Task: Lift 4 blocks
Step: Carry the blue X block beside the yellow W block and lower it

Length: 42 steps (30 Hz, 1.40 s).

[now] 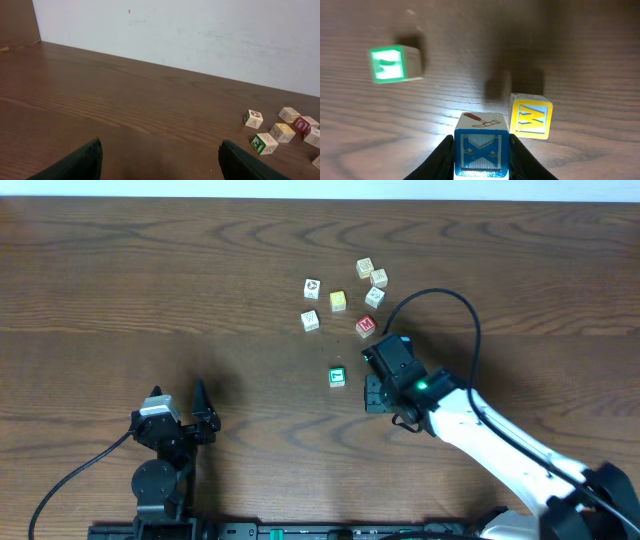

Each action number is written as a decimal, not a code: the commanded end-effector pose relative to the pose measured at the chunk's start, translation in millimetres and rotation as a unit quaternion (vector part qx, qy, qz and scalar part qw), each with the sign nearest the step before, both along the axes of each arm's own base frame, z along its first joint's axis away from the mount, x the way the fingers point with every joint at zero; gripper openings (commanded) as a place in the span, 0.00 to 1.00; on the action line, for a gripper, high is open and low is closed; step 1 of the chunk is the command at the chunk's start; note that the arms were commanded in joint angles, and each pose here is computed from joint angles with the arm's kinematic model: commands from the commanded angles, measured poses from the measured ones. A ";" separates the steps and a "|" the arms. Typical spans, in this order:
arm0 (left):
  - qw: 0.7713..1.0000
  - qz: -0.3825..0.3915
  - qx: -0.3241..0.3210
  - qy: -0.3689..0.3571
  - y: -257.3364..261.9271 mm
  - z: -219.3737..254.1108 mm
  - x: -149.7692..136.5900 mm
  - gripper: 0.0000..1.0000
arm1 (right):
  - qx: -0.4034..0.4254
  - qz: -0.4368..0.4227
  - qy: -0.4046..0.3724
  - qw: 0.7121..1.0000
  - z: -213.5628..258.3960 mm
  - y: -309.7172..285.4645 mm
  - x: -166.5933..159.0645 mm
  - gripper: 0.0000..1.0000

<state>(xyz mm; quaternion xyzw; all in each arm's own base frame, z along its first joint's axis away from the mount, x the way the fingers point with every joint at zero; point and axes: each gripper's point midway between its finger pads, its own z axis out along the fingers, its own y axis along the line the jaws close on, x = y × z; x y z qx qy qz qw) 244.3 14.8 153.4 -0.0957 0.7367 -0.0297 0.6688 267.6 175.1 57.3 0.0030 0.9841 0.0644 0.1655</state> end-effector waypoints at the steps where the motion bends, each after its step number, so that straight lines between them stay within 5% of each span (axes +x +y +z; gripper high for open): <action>1: 1.000 0.003 0.000 0.027 0.9 -17.5 -1.2 0.75 | -0.011 0.002 0.015 1.000 -15.9 4.2 -4.0 0.26; 42: 1.000 0.003 0.000 0.027 0.9 -17.5 -1.2 0.75 | -0.021 -0.005 -0.003 1.000 -27.9 6.8 10.4 0.29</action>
